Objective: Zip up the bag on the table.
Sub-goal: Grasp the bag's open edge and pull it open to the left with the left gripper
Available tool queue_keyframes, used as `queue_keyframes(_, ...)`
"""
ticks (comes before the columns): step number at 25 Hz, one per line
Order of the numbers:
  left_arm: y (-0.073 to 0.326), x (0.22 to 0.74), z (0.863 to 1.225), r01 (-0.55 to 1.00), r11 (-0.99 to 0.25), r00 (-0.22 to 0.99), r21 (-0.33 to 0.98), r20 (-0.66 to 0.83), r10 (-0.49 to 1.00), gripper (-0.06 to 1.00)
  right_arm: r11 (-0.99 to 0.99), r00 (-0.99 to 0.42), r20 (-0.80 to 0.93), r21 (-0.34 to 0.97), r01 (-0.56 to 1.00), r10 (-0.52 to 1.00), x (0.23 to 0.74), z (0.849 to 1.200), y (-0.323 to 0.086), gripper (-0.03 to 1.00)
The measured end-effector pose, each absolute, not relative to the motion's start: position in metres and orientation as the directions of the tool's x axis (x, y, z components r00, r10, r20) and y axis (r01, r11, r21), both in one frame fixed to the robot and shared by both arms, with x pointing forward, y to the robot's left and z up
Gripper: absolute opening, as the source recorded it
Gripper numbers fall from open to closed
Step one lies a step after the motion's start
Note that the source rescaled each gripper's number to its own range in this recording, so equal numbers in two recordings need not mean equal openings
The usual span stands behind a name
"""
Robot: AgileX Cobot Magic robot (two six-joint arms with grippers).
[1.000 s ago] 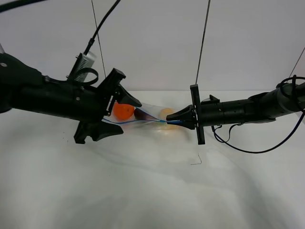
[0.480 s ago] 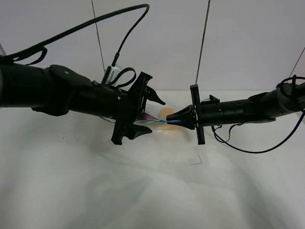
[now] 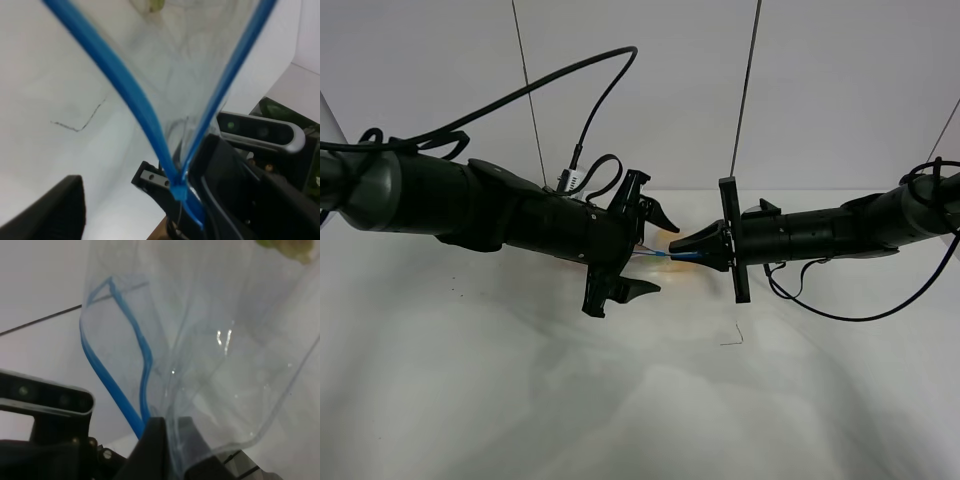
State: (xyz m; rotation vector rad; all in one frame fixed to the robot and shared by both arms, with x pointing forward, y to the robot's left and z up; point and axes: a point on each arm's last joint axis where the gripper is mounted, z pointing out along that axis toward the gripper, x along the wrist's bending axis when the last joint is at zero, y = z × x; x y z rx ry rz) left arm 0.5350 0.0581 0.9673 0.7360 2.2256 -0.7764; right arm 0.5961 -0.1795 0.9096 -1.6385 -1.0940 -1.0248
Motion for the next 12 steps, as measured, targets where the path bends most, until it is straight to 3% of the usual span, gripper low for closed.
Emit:
queue_keyframes(6, 0.0581, 0.5351, 0.9673, 0.673, 0.666, -0.625, -0.320, -0.728, 0.282, 0.77, -0.216, 0.269, 0.939, -0.223, 0.951, 0.216, 0.5961, 0.9096, -0.1795, 0.00)
queue_keyframes(12, 0.0598, 0.5374, 0.9669, 0.654, 0.690, -0.629, -0.309, -0.729, 0.269, 0.71, -0.216, 0.269, 0.939, -0.223, 0.951, 0.216, 0.5961, 0.9096, -0.1795, 0.00)
